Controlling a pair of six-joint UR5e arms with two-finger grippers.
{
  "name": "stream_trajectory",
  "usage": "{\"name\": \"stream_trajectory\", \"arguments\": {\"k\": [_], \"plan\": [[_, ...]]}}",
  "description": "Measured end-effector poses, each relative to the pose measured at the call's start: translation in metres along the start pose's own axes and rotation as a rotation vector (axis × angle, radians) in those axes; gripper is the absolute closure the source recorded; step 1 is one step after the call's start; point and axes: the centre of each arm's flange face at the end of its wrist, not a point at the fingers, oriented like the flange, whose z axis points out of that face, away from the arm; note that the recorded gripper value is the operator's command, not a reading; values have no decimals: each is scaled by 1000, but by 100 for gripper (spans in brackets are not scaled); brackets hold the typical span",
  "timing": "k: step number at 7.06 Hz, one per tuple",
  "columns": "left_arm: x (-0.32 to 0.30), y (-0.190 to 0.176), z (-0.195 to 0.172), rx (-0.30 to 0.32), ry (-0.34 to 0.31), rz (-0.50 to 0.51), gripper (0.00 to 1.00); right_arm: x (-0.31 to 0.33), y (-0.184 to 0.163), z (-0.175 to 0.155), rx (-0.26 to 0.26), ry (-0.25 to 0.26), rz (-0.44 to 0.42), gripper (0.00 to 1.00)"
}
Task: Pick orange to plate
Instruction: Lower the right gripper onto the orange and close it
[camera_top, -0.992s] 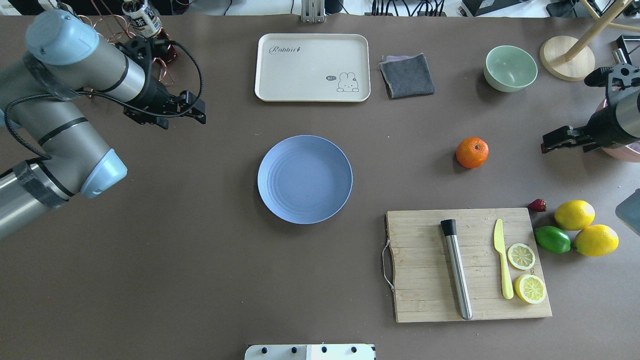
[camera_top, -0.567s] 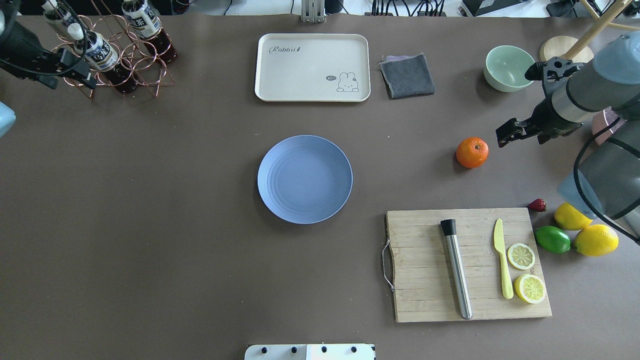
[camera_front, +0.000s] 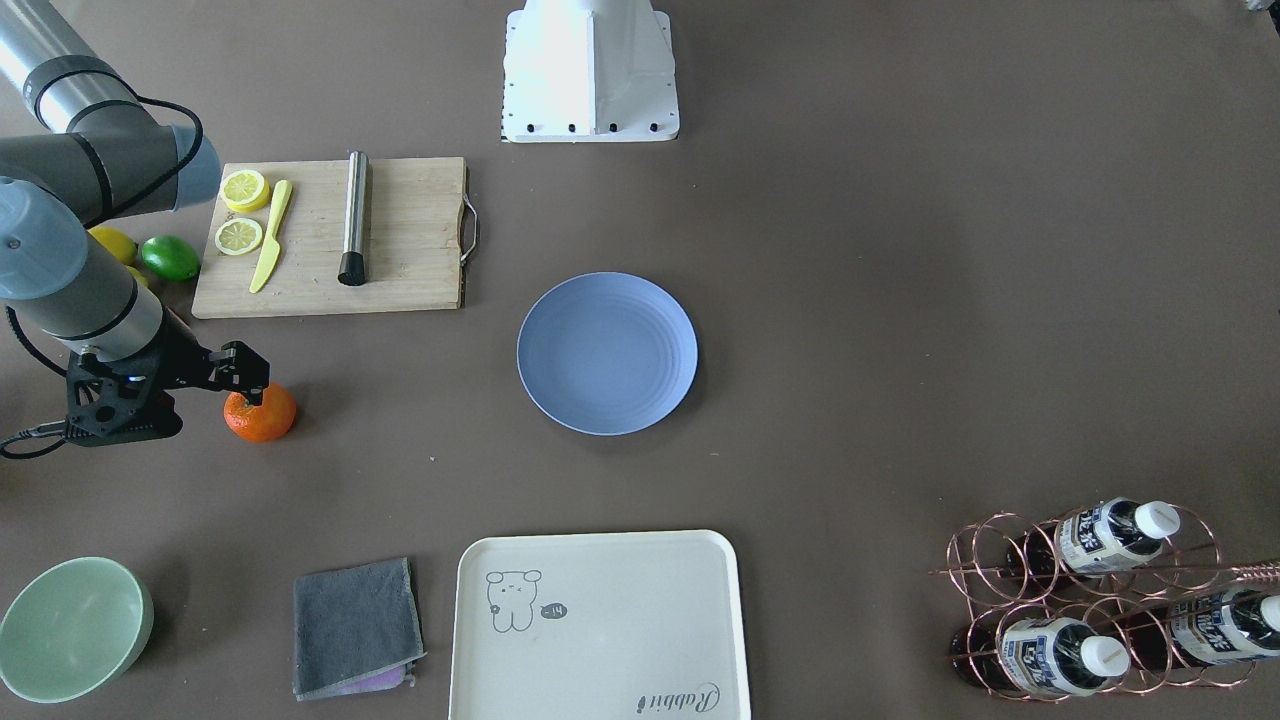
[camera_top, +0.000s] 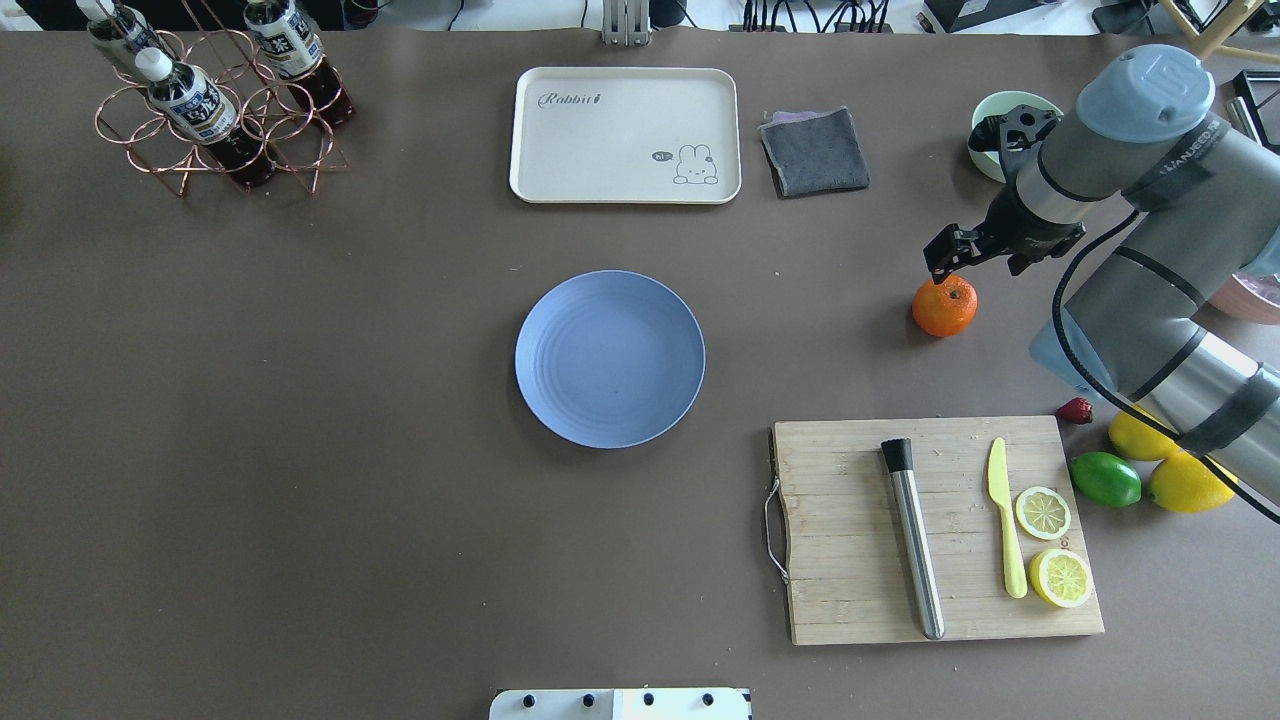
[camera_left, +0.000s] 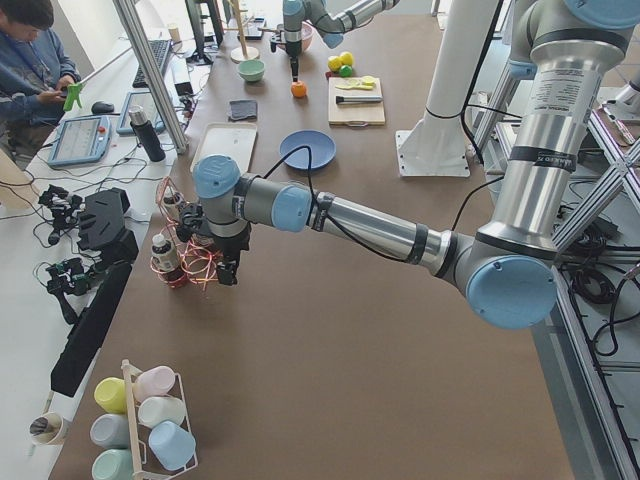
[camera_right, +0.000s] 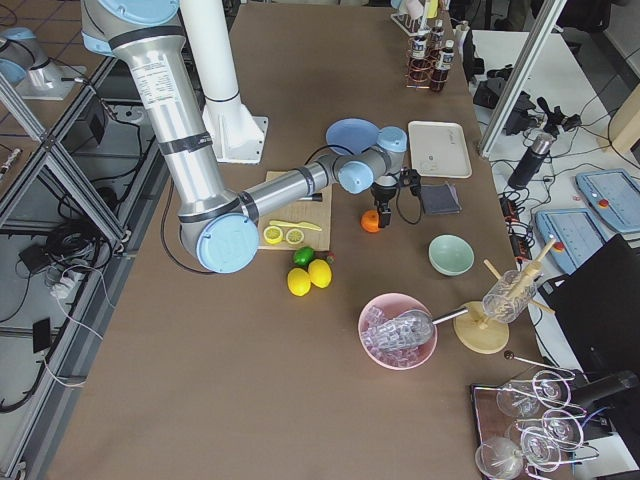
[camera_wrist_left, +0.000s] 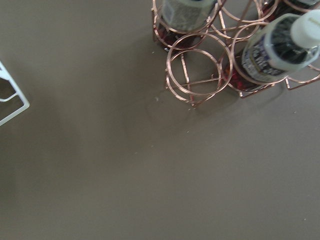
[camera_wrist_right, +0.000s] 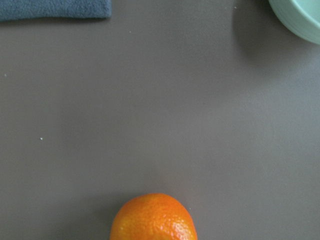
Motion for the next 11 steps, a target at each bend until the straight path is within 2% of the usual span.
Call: {"name": "stream_trajectory", "arguments": {"k": [2, 6, 7, 8, 9, 11], "plan": [[-5, 7, -4, 10, -1, 4, 2, -7, -8, 14, -17, 8, 6, 1], [-3, 11, -7, 19, -3, 13, 2, -15, 5, 46, -47, 19, -15, 3], [-4, 12, -6, 19, -3, 14, 2, -12, 5, 57, -43, 11, -24, 20], [-5, 14, -4, 21, -2, 17, 2, -13, 4, 61, -34, 2, -21, 82], [-9, 18, -1, 27, -1, 22, 2, -18, 4, 59, -25, -10, -4, 100], [-14, 25, 5, 35, 2, 31, 2, -32, 8, 52, -12, -28, 16, 100]]}}
